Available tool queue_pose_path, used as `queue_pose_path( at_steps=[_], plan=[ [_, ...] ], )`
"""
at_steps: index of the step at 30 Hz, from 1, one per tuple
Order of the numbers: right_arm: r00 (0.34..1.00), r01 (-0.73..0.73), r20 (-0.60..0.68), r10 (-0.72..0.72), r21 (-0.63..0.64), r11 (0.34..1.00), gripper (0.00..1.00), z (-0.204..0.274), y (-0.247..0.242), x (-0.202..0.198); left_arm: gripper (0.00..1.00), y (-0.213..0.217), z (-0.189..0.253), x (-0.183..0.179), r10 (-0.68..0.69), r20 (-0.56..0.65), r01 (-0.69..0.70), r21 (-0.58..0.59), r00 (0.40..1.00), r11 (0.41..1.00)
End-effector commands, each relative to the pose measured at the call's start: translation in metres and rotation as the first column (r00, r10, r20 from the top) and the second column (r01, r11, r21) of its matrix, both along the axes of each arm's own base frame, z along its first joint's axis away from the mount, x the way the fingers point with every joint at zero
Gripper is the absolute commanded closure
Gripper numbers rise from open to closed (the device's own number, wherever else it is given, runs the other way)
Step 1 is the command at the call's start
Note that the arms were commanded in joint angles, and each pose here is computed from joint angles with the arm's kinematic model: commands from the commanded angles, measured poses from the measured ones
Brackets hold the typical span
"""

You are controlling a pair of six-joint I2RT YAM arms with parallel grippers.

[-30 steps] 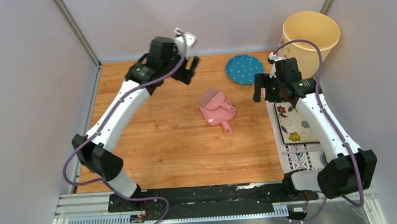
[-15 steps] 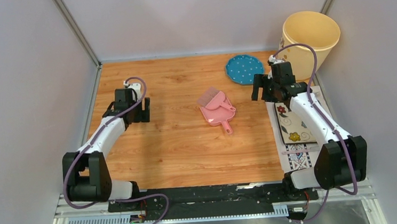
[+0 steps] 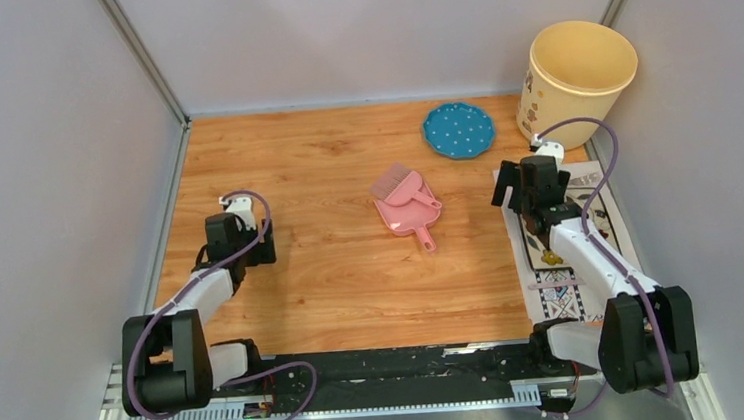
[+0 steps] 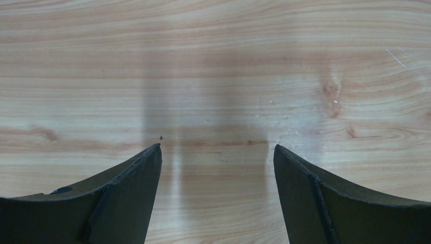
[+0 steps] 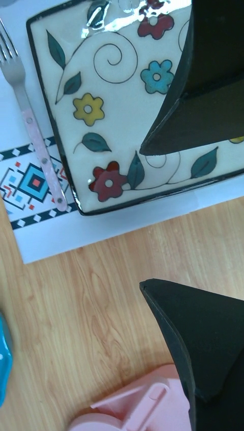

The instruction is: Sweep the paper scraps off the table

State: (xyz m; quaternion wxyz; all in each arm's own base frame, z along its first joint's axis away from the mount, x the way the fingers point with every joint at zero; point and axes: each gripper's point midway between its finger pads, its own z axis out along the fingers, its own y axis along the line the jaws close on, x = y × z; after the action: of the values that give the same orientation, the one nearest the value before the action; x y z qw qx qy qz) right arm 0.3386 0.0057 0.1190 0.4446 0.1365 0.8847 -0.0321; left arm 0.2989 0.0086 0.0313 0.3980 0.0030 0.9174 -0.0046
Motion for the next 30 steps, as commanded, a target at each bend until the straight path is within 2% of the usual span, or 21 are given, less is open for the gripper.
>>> queue_pose_path(
  at_steps=[1, 12, 19, 23, 26, 27, 29, 30],
  plan=[
    [0.977, 0.092, 0.197, -0.087, -0.021, 0.996, 0.05, 0.022, -0.016, 0.02, 0.13, -0.011, 0.019, 0.019, -0.04, 0.181, 0.049, -0.045, 0.983, 0.998],
    [0.934, 0.077, 0.354, -0.054, -0.05, 0.996, 0.05, 0.019, -0.02, 0.022, 0.13, -0.007, 0.005, 0.006, -0.037, 0.342, 0.041, -0.005, 0.939, 0.999],
    [0.935, 0.133, 0.337, -0.108, -0.054, 0.99, 0.02, 0.007, -0.029, 0.024, 0.12, -0.015, 0.001, -0.002, -0.072, 0.352, 0.084, -0.017, 0.933, 0.996],
    [0.941, 0.107, 0.33, -0.076, -0.076, 0.991, 0.03, -0.014, -0.028, 0.022, 0.12, -0.019, -0.008, -0.025, -0.09, 0.419, 0.102, -0.004, 0.903, 0.995],
    [0.926, 0.054, 0.377, -0.007, -0.114, 0.992, 0.05, -0.005, -0.024, 0.021, 0.12, -0.025, -0.005, -0.035, -0.116, 0.462, 0.133, -0.004, 0.879, 0.991],
    [0.899, 0.063, 0.437, -0.003, -0.124, 0.99, 0.05, 0.007, -0.026, 0.022, 0.12, -0.026, -0.006, -0.037, -0.117, 0.466, 0.134, -0.004, 0.877, 0.991],
    [0.881, 0.092, 0.473, -0.021, -0.129, 0.987, 0.0, 0.005, -0.034, 0.01, 0.12, -0.026, -0.005, -0.04, -0.118, 0.476, 0.135, -0.001, 0.871, 0.991],
    [0.841, 0.105, 0.539, -0.032, -0.106, 0.989, 0.0, 0.016, -0.039, 0.01, 0.12, -0.026, -0.005, -0.041, -0.118, 0.475, 0.135, -0.002, 0.872, 0.991]
  ],
)
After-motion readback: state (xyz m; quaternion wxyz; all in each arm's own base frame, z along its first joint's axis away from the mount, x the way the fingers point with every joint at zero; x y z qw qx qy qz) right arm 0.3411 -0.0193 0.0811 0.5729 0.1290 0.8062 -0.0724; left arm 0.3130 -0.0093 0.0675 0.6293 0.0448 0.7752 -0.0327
